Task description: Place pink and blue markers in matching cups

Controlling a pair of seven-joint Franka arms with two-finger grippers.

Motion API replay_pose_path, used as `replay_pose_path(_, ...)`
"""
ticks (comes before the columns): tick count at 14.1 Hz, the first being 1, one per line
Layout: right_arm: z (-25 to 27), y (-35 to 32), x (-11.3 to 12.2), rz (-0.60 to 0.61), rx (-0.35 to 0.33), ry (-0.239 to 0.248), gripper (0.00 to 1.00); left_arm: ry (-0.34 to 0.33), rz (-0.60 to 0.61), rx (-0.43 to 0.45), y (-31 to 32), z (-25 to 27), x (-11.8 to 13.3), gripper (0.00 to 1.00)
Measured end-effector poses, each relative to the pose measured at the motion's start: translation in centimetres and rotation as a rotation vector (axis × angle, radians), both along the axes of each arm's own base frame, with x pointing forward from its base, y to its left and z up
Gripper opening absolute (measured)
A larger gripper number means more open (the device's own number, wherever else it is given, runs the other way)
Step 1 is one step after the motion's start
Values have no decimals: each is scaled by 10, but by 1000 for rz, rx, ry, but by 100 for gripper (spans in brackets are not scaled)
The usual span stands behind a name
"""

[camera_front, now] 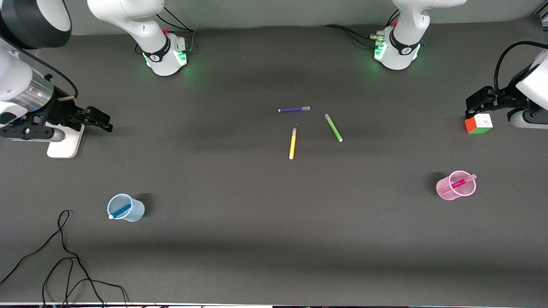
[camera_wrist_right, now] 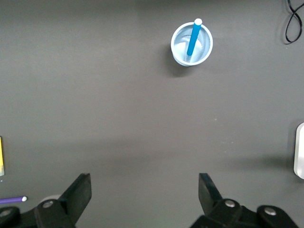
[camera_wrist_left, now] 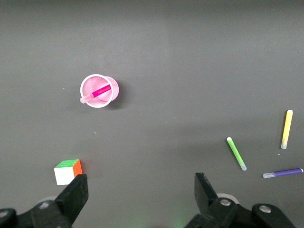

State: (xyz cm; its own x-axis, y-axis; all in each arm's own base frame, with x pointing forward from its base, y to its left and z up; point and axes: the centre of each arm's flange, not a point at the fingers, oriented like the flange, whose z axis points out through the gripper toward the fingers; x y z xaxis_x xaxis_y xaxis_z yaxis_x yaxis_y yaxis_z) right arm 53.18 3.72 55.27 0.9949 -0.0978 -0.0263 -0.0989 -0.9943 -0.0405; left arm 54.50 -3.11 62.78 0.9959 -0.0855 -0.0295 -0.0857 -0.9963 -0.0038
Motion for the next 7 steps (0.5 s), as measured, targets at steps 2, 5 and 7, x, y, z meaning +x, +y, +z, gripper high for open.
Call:
replay_pose_path(2,-1,7,5,7,-2,1,100,0,2,1,0,0,0,100)
replay_pose_path(5,3,18,6,6,-2,-5,100,2,3,3,1,-1,1,100)
replay_pose_path(7,3,22,6,3,-2,-6,100,3,3,4,1,-2,1,100)
